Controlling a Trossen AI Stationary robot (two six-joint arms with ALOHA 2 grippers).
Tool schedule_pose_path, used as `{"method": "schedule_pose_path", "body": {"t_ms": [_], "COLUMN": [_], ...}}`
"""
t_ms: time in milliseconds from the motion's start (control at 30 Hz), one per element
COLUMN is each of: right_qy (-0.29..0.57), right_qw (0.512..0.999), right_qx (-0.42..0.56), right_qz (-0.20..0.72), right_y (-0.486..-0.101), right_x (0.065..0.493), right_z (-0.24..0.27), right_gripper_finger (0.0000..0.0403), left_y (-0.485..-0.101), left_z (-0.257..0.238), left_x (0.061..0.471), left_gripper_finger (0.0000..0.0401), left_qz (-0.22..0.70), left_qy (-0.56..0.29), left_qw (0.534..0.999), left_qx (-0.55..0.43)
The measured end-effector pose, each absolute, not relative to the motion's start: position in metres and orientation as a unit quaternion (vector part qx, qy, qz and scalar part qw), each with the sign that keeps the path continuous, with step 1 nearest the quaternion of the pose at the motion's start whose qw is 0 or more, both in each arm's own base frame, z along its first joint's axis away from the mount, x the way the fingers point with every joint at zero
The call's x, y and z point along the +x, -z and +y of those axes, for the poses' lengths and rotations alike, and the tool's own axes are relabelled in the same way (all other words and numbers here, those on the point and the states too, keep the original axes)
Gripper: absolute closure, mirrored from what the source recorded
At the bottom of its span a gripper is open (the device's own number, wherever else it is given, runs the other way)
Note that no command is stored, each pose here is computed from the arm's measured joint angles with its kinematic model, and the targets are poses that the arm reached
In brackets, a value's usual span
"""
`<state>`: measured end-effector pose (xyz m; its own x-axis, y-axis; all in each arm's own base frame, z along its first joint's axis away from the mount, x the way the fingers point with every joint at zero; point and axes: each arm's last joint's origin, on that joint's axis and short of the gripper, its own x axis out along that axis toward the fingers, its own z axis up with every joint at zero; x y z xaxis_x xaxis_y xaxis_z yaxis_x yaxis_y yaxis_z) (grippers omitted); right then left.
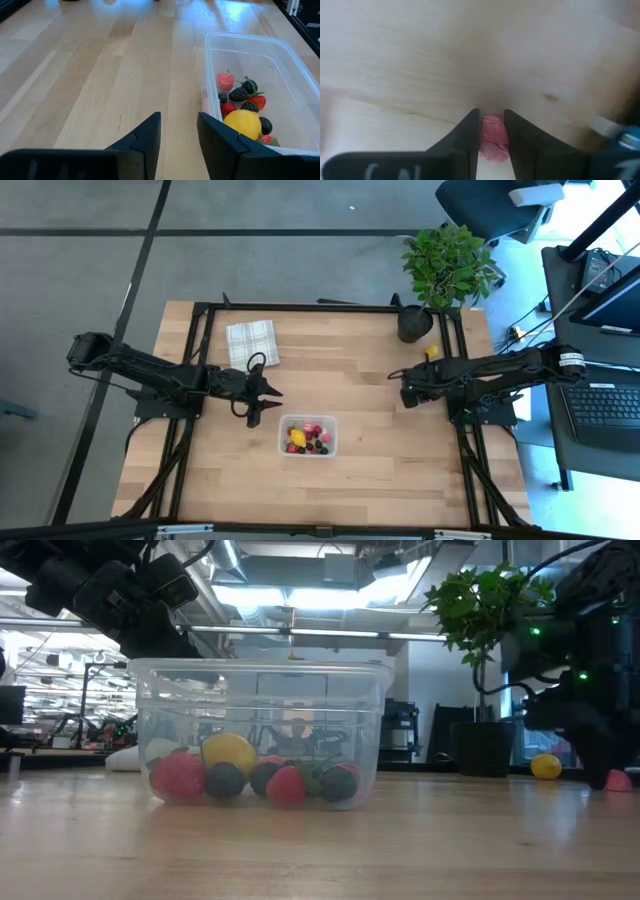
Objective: Pick and placing Produce into tupperware
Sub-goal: Put the peach into the transparent bin
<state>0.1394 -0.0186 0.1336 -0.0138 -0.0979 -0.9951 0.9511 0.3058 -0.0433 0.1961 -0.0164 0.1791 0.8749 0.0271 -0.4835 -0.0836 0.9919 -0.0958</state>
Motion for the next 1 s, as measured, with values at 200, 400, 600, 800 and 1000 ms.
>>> {"method": "schedule_pose_path", "body": {"t_ms": [200, 400, 600, 800, 1000], "right_qy": [0.346, 0.203, 0.086, 0.015, -0.027], "right_qw": [0.69, 0.847, 0.94, 0.973, 0.975], "right_qx": [0.416, 0.388, 0.285, 0.173, 0.094], "right_qz": [0.481, 0.302, 0.168, 0.153, 0.197], "right_y": [-0.155, -0.21, -0.273, -0.303, -0.289], "right_x": [0.177, 0.23, 0.259, 0.291, 0.337], "right_z": [-0.021, -0.021, -0.007, 0.02, 0.049], "right_gripper_finger": [0.0318, 0.0318, 0.0318, 0.0318, 0.0318], "left_y": [-0.179, -0.179, -0.179, -0.179, -0.179], "left_z": [-0.016, -0.016, -0.016, -0.016, -0.016], "left_x": [0.196, 0.196, 0.196, 0.196, 0.196], "left_gripper_finger": [0.028, 0.028, 0.028, 0.028, 0.028], "left_qz": [0.249, 0.248, 0.248, 0.248, 0.248], "left_qy": [-0.028, -0.029, -0.029, -0.029, -0.029], "left_qw": [0.967, 0.967, 0.967, 0.967, 0.967], "left_qx": [-0.057, -0.057, -0.057, -0.057, -0.057]}}
